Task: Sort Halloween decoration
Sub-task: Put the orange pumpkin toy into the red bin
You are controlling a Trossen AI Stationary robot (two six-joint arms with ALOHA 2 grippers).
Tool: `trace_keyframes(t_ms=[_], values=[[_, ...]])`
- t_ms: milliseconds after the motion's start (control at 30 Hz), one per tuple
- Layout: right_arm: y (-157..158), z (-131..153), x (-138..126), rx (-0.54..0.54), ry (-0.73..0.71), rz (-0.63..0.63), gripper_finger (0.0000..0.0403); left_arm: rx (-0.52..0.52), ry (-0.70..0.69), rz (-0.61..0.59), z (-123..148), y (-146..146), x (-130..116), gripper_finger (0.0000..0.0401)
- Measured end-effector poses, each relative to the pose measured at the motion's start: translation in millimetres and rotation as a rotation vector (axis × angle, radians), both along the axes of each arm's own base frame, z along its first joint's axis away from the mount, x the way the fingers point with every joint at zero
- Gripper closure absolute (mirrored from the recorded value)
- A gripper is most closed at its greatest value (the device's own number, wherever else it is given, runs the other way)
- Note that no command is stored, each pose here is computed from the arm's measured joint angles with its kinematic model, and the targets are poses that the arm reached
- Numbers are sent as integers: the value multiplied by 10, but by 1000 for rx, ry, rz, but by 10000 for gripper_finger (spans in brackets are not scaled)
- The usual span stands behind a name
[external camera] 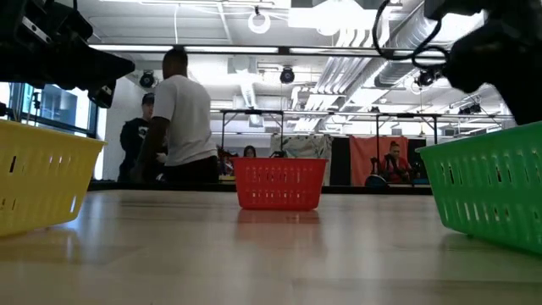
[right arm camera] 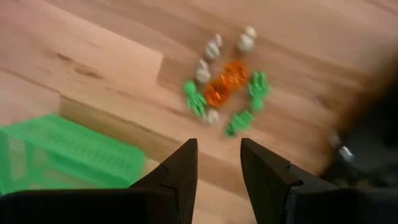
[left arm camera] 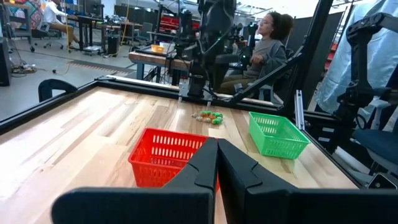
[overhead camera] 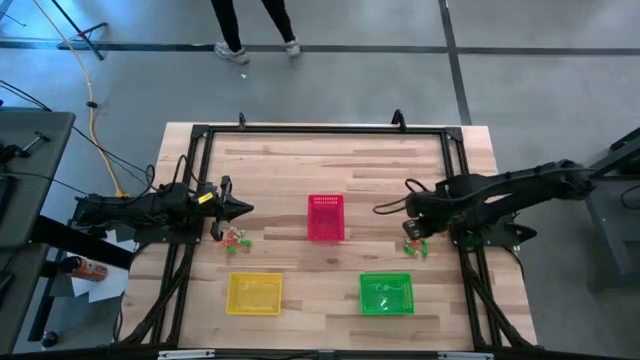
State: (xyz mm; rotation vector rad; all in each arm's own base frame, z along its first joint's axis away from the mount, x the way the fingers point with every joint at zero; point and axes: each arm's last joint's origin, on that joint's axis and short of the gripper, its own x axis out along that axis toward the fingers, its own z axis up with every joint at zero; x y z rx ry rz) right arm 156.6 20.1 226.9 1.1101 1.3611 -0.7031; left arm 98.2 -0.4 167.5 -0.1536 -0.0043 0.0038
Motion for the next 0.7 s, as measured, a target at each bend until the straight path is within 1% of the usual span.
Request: trace_keyframes(t_ms=[133,267,367,500,633,700], values=[[8,-237,37,23,-31,25,285,0,0,0,1,0,0,401],[9,-406,62,20,16,-1,285,0,0,0,0,0,0,401],[-3,-449,84,-28,38,-33,285,0,0,0,0,0,0,401],[-10,-463,95,-56,42,-38,285,0,0,0,0,0,0,401],[-9,-457,133,-61,1,-33,285,0,0,0,0,0,0,401],[-14,-469,138,-80,10,-35,283,0,0,0,0,0,0,401]])
